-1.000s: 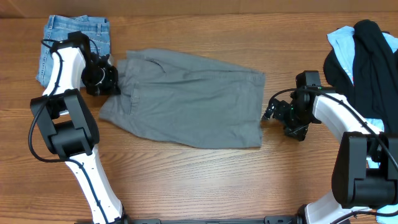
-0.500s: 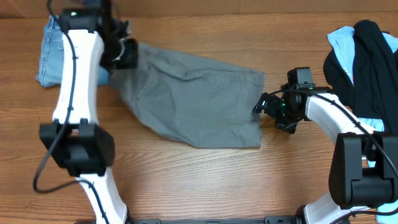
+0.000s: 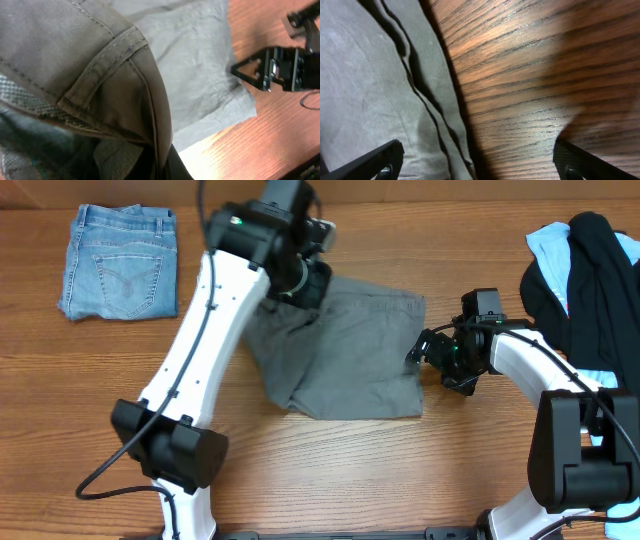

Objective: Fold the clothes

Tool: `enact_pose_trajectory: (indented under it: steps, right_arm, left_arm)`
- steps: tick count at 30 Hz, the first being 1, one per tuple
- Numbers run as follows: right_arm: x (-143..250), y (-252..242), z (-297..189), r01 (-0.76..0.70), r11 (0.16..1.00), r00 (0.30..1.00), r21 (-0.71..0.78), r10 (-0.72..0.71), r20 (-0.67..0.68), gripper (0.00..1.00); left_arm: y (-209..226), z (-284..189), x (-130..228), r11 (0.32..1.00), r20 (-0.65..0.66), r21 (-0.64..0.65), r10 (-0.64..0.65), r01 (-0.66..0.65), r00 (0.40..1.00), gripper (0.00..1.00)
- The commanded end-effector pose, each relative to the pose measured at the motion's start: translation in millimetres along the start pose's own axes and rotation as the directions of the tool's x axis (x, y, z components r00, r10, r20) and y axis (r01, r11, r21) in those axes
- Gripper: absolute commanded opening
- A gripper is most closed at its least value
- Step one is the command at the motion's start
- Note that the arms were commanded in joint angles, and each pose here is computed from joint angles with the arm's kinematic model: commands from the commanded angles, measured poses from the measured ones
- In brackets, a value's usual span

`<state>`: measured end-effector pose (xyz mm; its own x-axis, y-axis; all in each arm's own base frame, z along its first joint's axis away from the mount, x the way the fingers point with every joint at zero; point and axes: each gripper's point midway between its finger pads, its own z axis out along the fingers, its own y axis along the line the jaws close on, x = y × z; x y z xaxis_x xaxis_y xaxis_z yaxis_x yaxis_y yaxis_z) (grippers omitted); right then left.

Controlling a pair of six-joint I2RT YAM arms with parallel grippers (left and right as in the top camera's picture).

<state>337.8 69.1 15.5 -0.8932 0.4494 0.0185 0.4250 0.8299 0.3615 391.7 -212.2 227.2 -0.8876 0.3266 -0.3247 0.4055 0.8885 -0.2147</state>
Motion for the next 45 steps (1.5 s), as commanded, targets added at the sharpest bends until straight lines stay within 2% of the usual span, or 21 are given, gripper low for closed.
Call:
enact_pose_trajectory:
  steps: [1,13,19,27,29,31,33,35,37,41,45]
  right_arm:
    - [4.7,-5.2,8.7,-0.014,1.000,0.999,0.012,0.015,-0.031,1.00]
    - [5.4,-5.6,8.7,-0.016,1.000,0.999,0.014,0.016,-0.033,1.00]
    - [8.5,-7.5,8.6,-0.017,1.000,0.999,0.022,0.018,-0.045,1.00]
    - [8.5,-7.4,8.6,-0.016,1.000,0.999,0.021,0.017,-0.046,1.00]
    - [8.6,-7.5,8.6,-0.017,1.000,0.999,0.022,0.018,-0.046,1.00]
    - [8.6,-7.5,8.6,-0.017,1.000,0.999,0.022,0.018,-0.046,1.00]
    - [8.5,-7.4,8.6,-0.016,1.000,0.999,0.021,0.017,-0.046,1.00]
    - [8.4,-7.4,8.6,-0.016,1.000,0.999,0.021,0.017,-0.045,1.00]
    - [8.4,-7.4,8.6,-0.016,1.000,0.999,0.021,0.017,-0.045,1.00]
    - [8.7,-7.5,8.6,-0.017,1.000,0.999,0.022,0.018,-0.046,1.00]
    - [9.2,-7.8,8.5,-0.017,1.000,0.999,0.023,0.018,-0.048,1.00]
  left_arm:
    - [-15.7,16.9,-2.0,1.000,-0.020,0.005,0.014,-0.014,1.000,0.04]
    - [-1.0,27.2,-3.6,0.996,-0.030,-0.083,0.013,-0.015,0.999,0.04]
    - [49.3,16.9,7.7,0.960,-0.055,-0.274,-0.081,0.062,0.995,0.04]
    - [138.2,-7.2,34.1,0.896,-0.071,-0.346,-0.321,0.279,0.944,0.05]
    - [159.7,-12.2,42.0,0.874,-0.070,-0.360,-0.374,0.327,0.925,0.13]
    - [178.1,-16.9,50.2,0.852,-0.067,-0.371,-0.421,0.369,0.905,0.30]
    - [189.6,-20.5,56.4,0.838,-0.067,-0.370,-0.454,0.401,0.888,0.87]
    - [200.5,-24.7,62.7,0.822,-0.067,-0.377,-0.483,0.426,0.873,0.87]
    - [211.3,-28.7,67.3,0.807,-0.058,-0.383,-0.508,0.450,0.860,1.00]
    - [223.1,-31.9,72.3,0.804,-0.059,-0.387,-0.511,0.452,0.857,1.00]
    - [234.8,-26.6,74.5,0.833,-0.076,-0.377,-0.464,0.406,0.883,1.00]
